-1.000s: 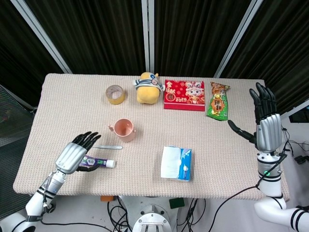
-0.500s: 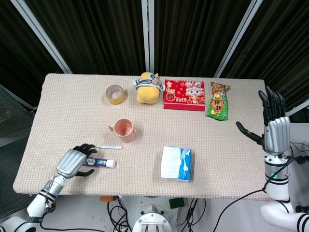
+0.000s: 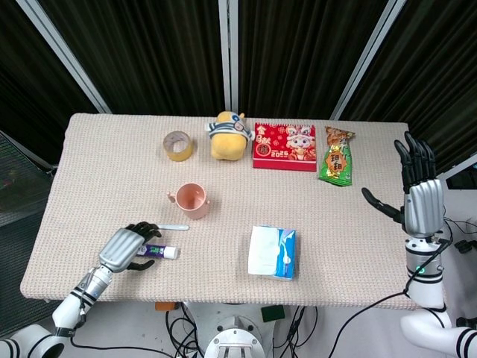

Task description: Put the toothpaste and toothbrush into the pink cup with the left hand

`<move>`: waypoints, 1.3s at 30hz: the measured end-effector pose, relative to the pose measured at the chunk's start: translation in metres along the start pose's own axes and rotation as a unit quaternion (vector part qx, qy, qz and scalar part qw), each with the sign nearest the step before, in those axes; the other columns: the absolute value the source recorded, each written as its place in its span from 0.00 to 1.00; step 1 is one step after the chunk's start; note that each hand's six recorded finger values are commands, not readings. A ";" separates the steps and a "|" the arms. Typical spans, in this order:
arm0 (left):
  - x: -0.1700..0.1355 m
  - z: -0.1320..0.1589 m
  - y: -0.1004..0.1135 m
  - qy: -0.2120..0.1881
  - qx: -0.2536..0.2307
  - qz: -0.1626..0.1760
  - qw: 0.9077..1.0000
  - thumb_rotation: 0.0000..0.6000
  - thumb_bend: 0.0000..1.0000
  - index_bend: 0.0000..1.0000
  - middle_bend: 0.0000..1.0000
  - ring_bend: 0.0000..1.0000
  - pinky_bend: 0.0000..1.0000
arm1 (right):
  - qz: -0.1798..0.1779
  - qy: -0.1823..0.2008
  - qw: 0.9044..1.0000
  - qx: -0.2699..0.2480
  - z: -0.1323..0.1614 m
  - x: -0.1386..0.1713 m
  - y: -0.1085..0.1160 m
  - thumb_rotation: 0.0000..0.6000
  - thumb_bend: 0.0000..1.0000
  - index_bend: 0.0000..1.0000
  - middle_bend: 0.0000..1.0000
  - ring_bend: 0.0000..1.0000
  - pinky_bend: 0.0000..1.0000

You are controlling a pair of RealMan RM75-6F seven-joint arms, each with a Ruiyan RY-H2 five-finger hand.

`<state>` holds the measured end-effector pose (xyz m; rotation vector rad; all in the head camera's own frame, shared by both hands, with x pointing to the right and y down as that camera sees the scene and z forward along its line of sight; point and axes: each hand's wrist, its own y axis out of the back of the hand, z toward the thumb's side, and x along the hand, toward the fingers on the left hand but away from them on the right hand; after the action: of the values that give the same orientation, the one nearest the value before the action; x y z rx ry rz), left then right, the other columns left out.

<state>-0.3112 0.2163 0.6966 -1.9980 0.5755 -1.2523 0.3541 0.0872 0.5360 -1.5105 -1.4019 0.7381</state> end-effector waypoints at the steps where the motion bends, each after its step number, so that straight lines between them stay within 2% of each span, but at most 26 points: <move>1: 0.002 0.002 0.000 -0.003 0.001 -0.001 1.000 0.93 0.20 0.34 0.26 0.23 0.39 | -0.001 0.000 1.000 0.000 0.000 0.000 0.000 1.00 0.37 0.00 0.00 0.00 0.00; 6: 0.009 0.010 -0.005 -0.014 0.008 -0.009 1.000 1.00 0.23 0.39 0.28 0.23 0.39 | -0.003 -0.005 1.000 0.001 -0.004 -0.001 0.003 1.00 0.37 0.00 0.00 0.00 0.00; 17: 0.011 0.011 -0.011 -0.012 0.029 -0.020 0.999 1.00 0.25 0.44 0.28 0.23 0.39 | -0.004 -0.016 1.000 0.001 -0.012 0.004 0.004 1.00 0.38 0.00 0.00 0.00 0.00; 23: 0.012 0.011 -0.012 -0.009 0.032 -0.019 0.999 1.00 0.31 0.50 0.28 0.23 0.39 | -0.004 -0.018 1.000 0.001 -0.013 0.005 0.004 1.00 0.38 0.00 0.00 0.00 0.00; 32: 0.008 0.009 0.001 0.000 0.023 0.009 1.000 1.00 0.31 0.57 0.30 0.24 0.40 | -0.004 -0.021 1.000 0.001 -0.016 0.007 0.005 1.00 0.38 0.00 0.00 0.00 0.00; 35: 0.004 0.007 0.012 0.002 0.002 0.032 0.999 1.00 0.31 0.58 0.30 0.25 0.41 | -0.004 -0.022 1.000 0.001 -0.016 0.007 0.005 1.00 0.38 0.00 0.00 0.00 0.00; 39: 0.001 0.000 0.029 0.011 -0.046 0.067 0.997 1.00 0.32 0.59 0.37 0.31 0.45 | -0.009 -0.024 1.000 -0.004 -0.018 0.009 0.006 1.00 0.38 0.00 0.00 0.00 0.00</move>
<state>-0.3111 0.1966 0.6757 -1.9868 0.7789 -1.1865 0.3738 0.0928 0.5392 -1.4941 -1.4539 0.7638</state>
